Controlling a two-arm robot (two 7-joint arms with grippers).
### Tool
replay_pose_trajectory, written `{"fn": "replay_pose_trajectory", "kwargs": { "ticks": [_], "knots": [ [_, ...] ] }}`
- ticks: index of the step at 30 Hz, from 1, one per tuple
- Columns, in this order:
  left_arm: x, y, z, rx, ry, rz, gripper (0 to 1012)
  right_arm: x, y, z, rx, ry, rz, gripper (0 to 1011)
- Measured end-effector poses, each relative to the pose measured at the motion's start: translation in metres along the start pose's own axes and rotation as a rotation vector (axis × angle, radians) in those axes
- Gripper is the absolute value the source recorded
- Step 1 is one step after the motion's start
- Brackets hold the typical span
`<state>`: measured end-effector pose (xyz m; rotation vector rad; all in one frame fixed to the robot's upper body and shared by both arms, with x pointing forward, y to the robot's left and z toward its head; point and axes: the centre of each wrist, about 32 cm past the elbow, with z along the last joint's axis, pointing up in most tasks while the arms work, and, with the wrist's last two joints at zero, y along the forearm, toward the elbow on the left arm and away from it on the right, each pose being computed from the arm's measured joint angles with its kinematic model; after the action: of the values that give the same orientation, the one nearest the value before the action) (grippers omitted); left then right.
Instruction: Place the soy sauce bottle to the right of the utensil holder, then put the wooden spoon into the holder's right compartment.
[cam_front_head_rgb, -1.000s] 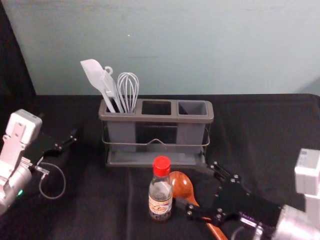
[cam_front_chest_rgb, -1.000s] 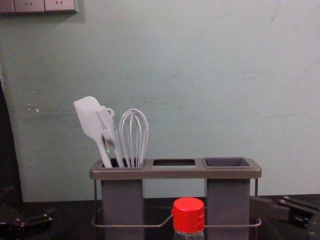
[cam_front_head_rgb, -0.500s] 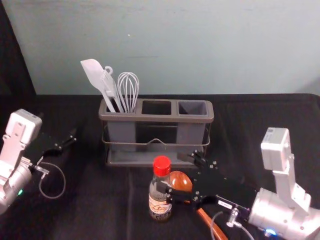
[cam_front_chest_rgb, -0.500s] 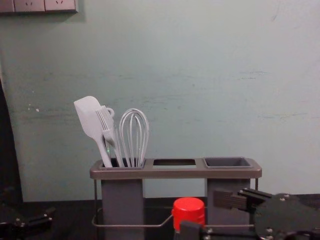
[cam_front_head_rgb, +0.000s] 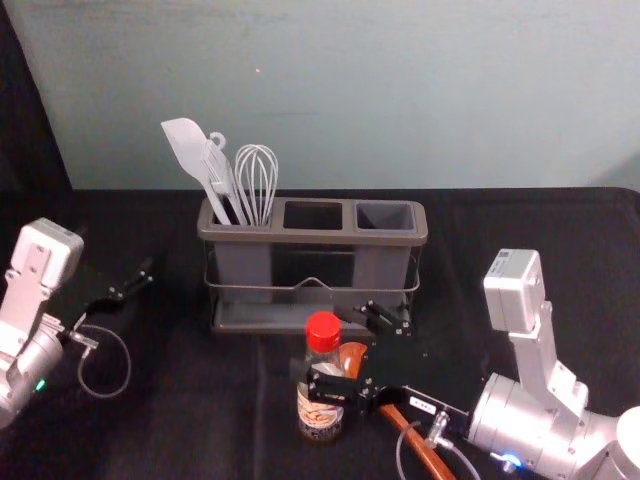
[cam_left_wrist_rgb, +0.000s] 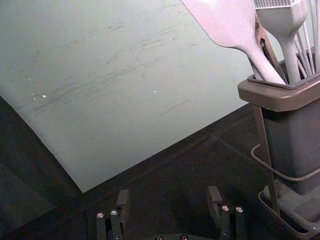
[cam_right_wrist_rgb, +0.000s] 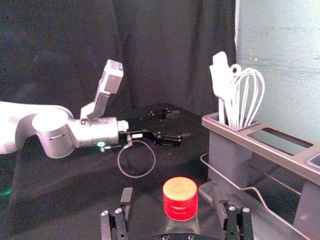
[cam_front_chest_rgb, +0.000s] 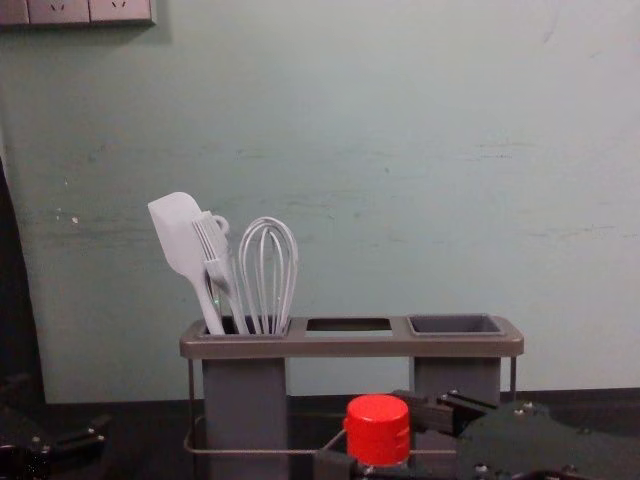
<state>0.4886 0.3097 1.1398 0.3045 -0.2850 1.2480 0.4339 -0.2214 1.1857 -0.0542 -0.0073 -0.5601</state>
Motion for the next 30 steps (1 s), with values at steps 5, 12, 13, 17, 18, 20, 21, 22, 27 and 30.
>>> {"fn": "replay_pose_trajectory", "kwargs": {
  "ticks": [5, 12, 13, 17, 18, 20, 21, 22, 27, 30],
  "knots": [
    [0.0000, 0.0000, 0.0000, 0.000, 0.000, 0.000, 1012, -0.0022, 0.0017, -0.0021, -0.004, -0.002, 0.004, 1004],
    [0.0000, 0.0000, 0.0000, 0.000, 0.000, 0.000, 1011, -0.0021, 0.0016, -0.0021, -0.004, -0.003, 0.004, 1004],
    [0.0000, 0.0000, 0.0000, 0.000, 0.000, 0.000, 1011, -0.0021, 0.0015, -0.0020, -0.004, -0.003, 0.004, 1004],
    [0.0000, 0.0000, 0.0000, 0.000, 0.000, 0.000, 1011, -0.0020, 0.0015, -0.0019, -0.003, -0.003, 0.004, 985],
    [0.0000, 0.0000, 0.0000, 0.000, 0.000, 0.000, 1011, -0.0019, 0.0015, -0.0019, -0.003, -0.003, 0.004, 973],
    [0.0000, 0.0000, 0.0000, 0.000, 0.000, 0.000, 1011, -0.0019, 0.0014, -0.0019, -0.003, -0.003, 0.004, 935],
    [0.0000, 0.0000, 0.0000, 0.000, 0.000, 0.000, 1011, -0.0019, 0.0014, -0.0018, -0.003, -0.003, 0.004, 909],
    [0.0000, 0.0000, 0.0000, 0.000, 0.000, 0.000, 1011, -0.0019, 0.0014, -0.0018, -0.003, -0.003, 0.004, 876],
    [0.0000, 0.0000, 0.0000, 0.000, 0.000, 0.000, 1011, -0.0018, 0.0013, -0.0016, -0.002, -0.003, 0.004, 735],
    [0.0000, 0.0000, 0.0000, 0.000, 0.000, 0.000, 1011, -0.0016, 0.0012, -0.0015, -0.002, -0.003, 0.004, 633]
  ]
}}
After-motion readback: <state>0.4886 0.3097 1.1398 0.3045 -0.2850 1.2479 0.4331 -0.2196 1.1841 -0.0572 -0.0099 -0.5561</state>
